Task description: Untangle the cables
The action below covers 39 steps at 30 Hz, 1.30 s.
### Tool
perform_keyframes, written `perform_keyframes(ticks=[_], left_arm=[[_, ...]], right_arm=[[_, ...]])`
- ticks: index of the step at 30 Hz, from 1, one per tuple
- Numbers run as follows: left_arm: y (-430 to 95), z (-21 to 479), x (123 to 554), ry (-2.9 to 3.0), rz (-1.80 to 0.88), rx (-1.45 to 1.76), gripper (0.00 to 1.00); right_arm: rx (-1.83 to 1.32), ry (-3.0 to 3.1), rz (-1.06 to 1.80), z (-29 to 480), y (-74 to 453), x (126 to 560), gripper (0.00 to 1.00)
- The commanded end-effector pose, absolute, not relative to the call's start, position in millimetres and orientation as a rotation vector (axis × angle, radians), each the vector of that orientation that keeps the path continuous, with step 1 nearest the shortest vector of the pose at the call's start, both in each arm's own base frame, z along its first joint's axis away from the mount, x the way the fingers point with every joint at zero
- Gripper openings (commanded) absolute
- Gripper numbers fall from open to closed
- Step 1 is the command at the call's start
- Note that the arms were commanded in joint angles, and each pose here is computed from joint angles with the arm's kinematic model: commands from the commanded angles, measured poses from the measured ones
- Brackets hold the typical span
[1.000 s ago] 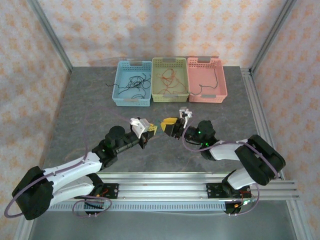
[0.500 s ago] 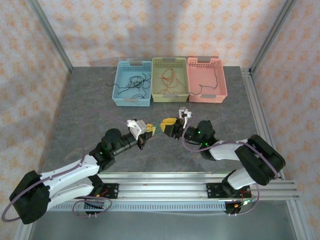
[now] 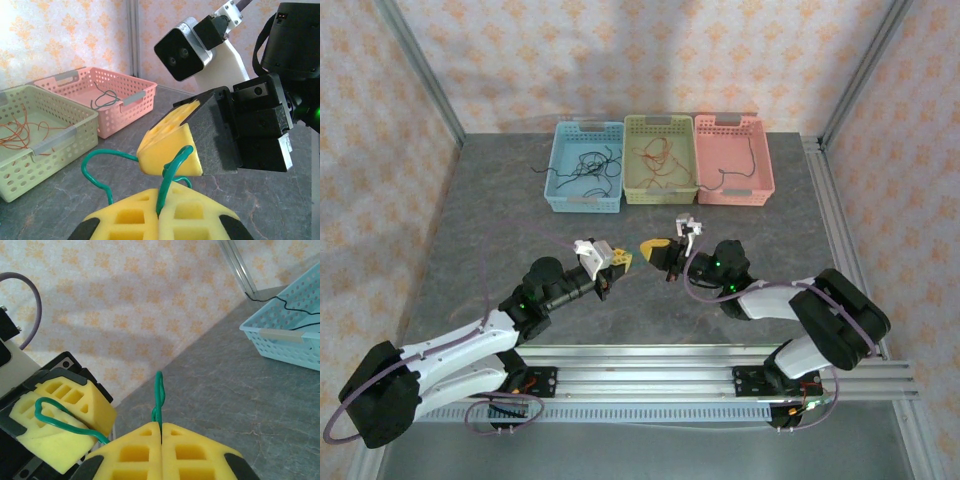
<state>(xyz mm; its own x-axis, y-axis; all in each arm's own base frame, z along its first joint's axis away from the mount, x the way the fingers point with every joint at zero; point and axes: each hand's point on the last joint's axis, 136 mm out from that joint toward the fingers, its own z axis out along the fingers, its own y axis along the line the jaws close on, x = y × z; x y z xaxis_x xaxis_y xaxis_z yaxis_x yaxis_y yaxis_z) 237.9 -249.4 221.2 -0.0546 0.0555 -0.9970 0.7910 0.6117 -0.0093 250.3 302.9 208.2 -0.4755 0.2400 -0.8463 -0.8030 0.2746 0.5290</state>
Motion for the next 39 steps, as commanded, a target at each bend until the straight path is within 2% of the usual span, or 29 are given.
perform_keyframes(ticks=[1,3,7,9,11,16,21,23,25,26,27,28,31,32,35,36,39], left_arm=[[-247.7,240.4,239.1,1.48,-0.699,0.704,0.0],[-244.2,241.6,239.6,1.485,-0.688,0.688,0.0],[-227.6,250.7,241.0,1.485,-0.637,0.607,0.0],[-210.3,255.8,243.7,1.481,-0.582,0.524,0.0],[-194.1,259.4,245.0,1.469,-0.536,0.448,0.0],[-177.1,255.9,248.8,1.49,-0.469,0.377,0.0],[-185.7,246.8,253.0,1.536,-0.473,0.412,0.0],[-188.9,241.9,256.6,1.572,-0.467,0.421,0.13],[-189.8,242.4,257.5,1.578,-0.47,0.418,0.19],[-190.8,243.1,256.7,1.576,-0.479,0.42,0.19],[-192.7,244.3,255.2,1.57,-0.492,0.429,0.06],[-194.0,246.0,253.5,1.563,-0.505,0.436,0.0],[-195.4,247.9,249.8,1.541,-0.533,0.437,0.0],[-196.3,247.9,249.5,1.542,-0.539,0.44,0.0],[-196.0,247.0,250.4,1.546,-0.538,0.434,0.0],[-195.5,248.0,250.1,1.541,-0.542,0.429,0.0],[-197.1,251.3,248.3,1.531,-0.566,0.426,0.0]], right_arm=[[-0.469,1.585,1.225,212.1,288.3,263.4,0.0],[-0.362,1.638,1.048,204.5,266.9,281.2,0.0],[0.003,1.731,0.54,188.6,179.3,317.4,0.0],[0.174,1.726,0.387,183.9,136.6,322.0,0.0],[0.274,1.716,0.35,181.8,112.7,322.6,0.0],[0.308,1.717,0.34,180.1,105.9,322.7,0.0],[0.227,1.703,0.456,185.9,128.1,324.2,0.0],[0.211,1.702,0.483,186.3,133.0,324.0,0.0],[0.211,1.694,0.488,187.5,132.6,323.3,0.0],[0.217,1.687,0.488,188.9,131.7,323.3,0.0],[0.217,1.683,0.489,190.7,131.4,322.9,0.0],[0.212,1.681,0.488,192.2,131.4,322.5,0.0],[0.115,1.695,0.521,199.8,145.8,320.8,0.0],[0.068,1.711,0.541,202.4,154.6,321.5,0.03],[-0.028,1.706,0.616,219.1,173.6,318.9,0.36],[-0.064,1.69,0.647,226.6,179.8,316.3,0.42],[-0.064,1.691,0.714,235.7,187.6,314.9,0.51]])
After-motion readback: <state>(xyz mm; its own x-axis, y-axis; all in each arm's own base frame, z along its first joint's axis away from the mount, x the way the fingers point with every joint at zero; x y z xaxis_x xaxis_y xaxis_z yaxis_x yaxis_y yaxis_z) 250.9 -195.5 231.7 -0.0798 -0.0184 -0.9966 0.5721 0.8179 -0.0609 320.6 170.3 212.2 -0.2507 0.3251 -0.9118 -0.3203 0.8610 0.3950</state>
